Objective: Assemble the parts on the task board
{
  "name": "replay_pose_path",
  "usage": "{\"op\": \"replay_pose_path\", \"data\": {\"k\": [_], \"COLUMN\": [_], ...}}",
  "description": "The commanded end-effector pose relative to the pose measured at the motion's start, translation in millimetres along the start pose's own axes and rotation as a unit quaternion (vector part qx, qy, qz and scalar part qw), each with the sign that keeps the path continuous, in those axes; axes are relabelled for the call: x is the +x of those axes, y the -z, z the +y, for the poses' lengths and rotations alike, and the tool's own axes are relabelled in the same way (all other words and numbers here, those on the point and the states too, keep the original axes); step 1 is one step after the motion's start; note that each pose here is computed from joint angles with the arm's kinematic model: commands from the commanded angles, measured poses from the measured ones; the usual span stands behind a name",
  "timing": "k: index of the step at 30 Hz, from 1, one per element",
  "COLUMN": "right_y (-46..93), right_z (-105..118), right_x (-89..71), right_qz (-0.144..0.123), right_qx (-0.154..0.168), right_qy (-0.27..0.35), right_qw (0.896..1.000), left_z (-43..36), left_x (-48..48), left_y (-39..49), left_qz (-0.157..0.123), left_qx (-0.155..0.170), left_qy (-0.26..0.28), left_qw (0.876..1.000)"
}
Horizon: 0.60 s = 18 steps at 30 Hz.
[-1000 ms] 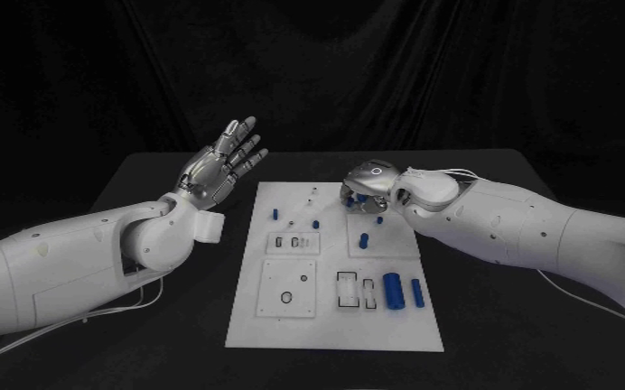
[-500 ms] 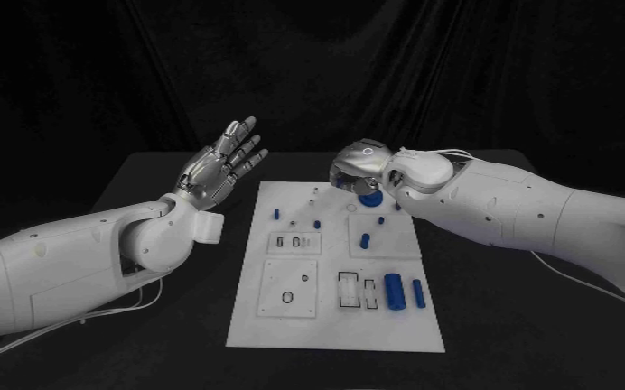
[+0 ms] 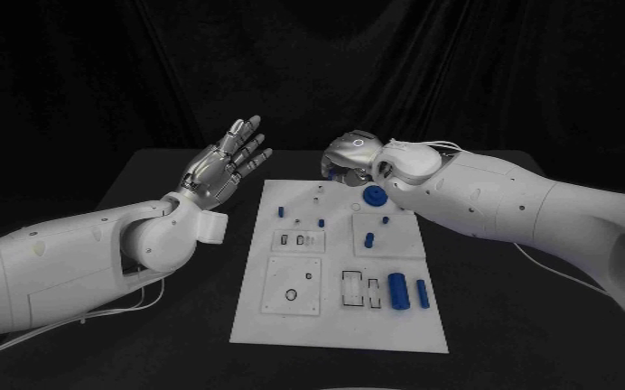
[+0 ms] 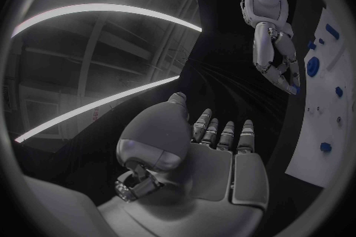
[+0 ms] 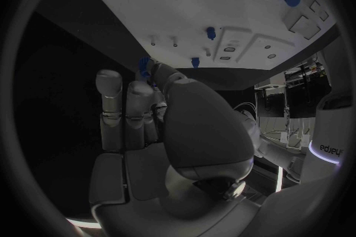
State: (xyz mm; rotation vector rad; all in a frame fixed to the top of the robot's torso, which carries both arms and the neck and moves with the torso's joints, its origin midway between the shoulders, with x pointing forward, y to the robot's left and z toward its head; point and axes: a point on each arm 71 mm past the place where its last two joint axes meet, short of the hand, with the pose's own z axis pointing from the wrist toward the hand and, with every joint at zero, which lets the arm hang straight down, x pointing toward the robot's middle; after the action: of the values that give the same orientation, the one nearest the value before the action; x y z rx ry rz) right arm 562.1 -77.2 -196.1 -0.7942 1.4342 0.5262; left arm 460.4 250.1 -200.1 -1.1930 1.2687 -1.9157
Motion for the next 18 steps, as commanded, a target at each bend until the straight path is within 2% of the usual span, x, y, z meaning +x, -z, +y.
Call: {"op": "replay_pose_path", "data": {"k": [1, 10, 18], "right_y": [-3.2, -13.4, -16.7], "right_z": [-1, 1, -1], "right_x": [-2.1, -4.2, -2.4], "right_qz": [-0.001, 0.003, 0.012], "right_qx": [0.003, 0.006, 0.012], "right_qy": [0.001, 0.005, 0.007], "right_qw": [1.000, 1.000, 1.000], "left_z": [-11.1, -18.1, -20.9], "left_x": [2.4, 10.7, 13.6], "left_y": [-1.0, -5.1, -5.9], "left_qz": [-0.007, -0.001, 0.002], "left_qx": [0.065, 0.070, 0.073], "left_qy": [-0.007, -0.009, -0.009], "left_qw": [0.998, 0.998, 0.997]}}
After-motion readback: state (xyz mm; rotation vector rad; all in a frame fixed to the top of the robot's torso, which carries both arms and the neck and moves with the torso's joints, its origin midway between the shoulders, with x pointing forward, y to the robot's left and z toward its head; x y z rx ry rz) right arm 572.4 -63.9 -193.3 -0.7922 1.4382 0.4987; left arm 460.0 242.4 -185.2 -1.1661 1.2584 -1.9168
